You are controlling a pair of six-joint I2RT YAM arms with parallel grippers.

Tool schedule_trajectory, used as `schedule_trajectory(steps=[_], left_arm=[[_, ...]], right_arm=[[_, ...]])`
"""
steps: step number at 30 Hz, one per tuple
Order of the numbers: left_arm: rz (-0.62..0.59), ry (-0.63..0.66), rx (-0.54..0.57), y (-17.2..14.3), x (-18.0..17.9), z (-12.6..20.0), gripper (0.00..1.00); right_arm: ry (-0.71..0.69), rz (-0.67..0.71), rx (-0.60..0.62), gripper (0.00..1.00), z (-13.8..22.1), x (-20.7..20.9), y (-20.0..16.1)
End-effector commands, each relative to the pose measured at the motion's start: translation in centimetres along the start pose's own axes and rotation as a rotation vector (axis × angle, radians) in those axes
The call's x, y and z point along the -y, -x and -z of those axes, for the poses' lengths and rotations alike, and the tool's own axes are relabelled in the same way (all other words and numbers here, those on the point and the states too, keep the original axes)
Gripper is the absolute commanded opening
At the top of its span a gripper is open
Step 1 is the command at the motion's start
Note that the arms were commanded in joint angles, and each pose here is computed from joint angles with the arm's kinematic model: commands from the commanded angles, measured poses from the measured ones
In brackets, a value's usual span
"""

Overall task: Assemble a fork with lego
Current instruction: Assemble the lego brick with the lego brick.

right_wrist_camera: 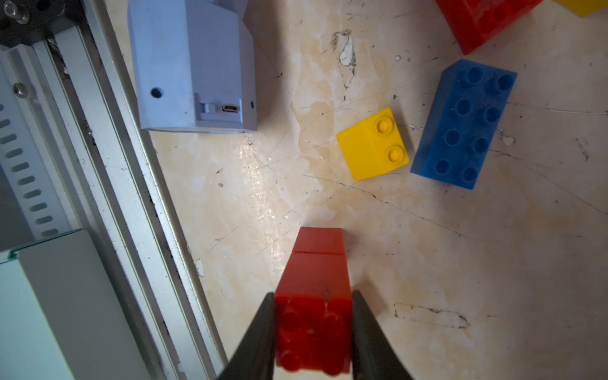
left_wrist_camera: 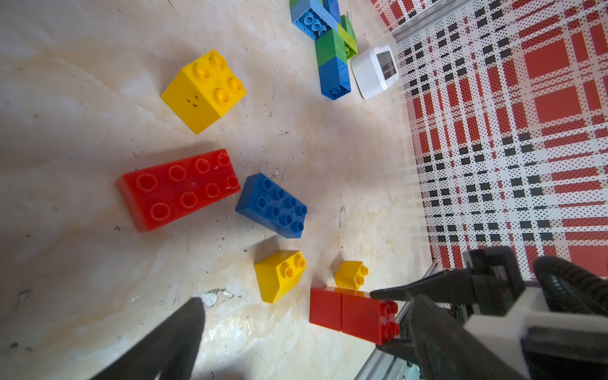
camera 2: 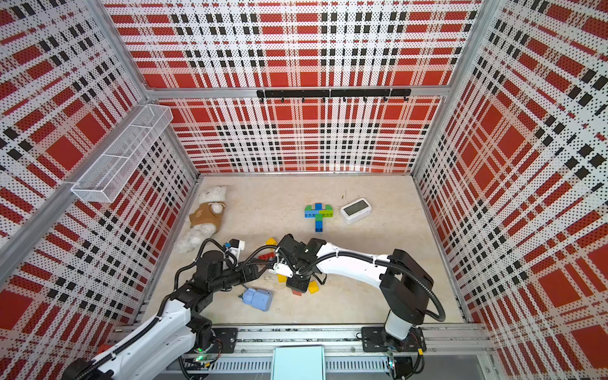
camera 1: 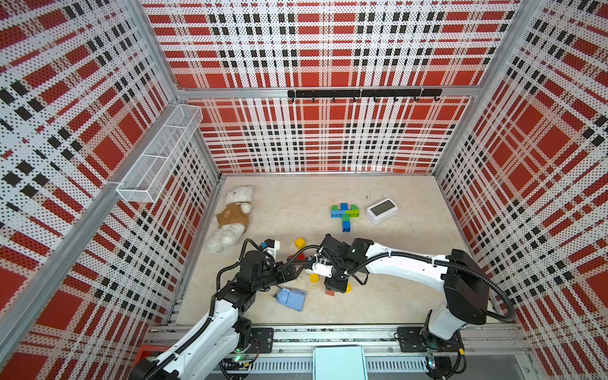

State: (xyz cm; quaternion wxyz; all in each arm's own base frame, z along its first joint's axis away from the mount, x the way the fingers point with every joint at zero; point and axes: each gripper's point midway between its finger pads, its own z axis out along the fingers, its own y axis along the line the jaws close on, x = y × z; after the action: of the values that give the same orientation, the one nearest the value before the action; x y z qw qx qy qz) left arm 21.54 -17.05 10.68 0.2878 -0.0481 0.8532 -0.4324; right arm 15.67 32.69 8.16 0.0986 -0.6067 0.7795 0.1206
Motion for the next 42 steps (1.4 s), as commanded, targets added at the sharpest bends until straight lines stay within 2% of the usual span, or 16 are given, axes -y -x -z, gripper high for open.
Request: schedule_trajectory(steps=[1, 11, 14, 19, 25, 29, 35, 39, 42], left_arm=[[-0.01, -0.011, 0.022, 0.4, 0.1, 0.1, 1.0], [-0.015, -0.002, 0.034, 0.9, 0.0, -0.1, 1.0], [-0.03, -0.002, 0.035, 1.4, 0.3, -0.2, 1.0], [-0.066, -0.004, 0.03, 2.4, 1.0, -0.8, 1.0], [-0.107, -0.01, 0.019, 3.3, 1.9, -1.5, 1.0], [-0.131, 0.009, 0.032, 4.1, 2.2, -2.1, 1.0], [-0.153, 0.042, 0.082, 6.9, 2.7, -3.3, 1.0], [-0.18, 0.04, 0.073, 8.0, 3.2, -4.3, 1.0], [-0.2, 0.029, 0.056, 8.4, 3.7, -5.0, 1.0]], right_arm=[[-0.011, 0.023, -0.09, 0.0, -1.6, 0.0, -1.5], [0.051, -0.086, -0.204, 0.0, -6.0, -1.7, -5.6], [0.021, -0.133, -0.102, 0.0, -4.9, -1.0, -3.8], [-0.046, -0.291, 0.115, 0.0, -0.4, 3.7, -0.7], [-0.094, -0.314, 0.263, 0.0, 3.9, 5.6, 1.1], [-0.142, -0.369, 0.382, 0.0, 4.8, 7.1, 3.0], [-0.303, -0.446, 0.569, 0.0, 5.5, 10.9, 5.1], [-0.406, -0.457, 0.596, 0.0, 5.0, 12.7, 5.0], [-0.433, -0.465, 0.623, 0.0, 4.9, 13.5, 5.0]])
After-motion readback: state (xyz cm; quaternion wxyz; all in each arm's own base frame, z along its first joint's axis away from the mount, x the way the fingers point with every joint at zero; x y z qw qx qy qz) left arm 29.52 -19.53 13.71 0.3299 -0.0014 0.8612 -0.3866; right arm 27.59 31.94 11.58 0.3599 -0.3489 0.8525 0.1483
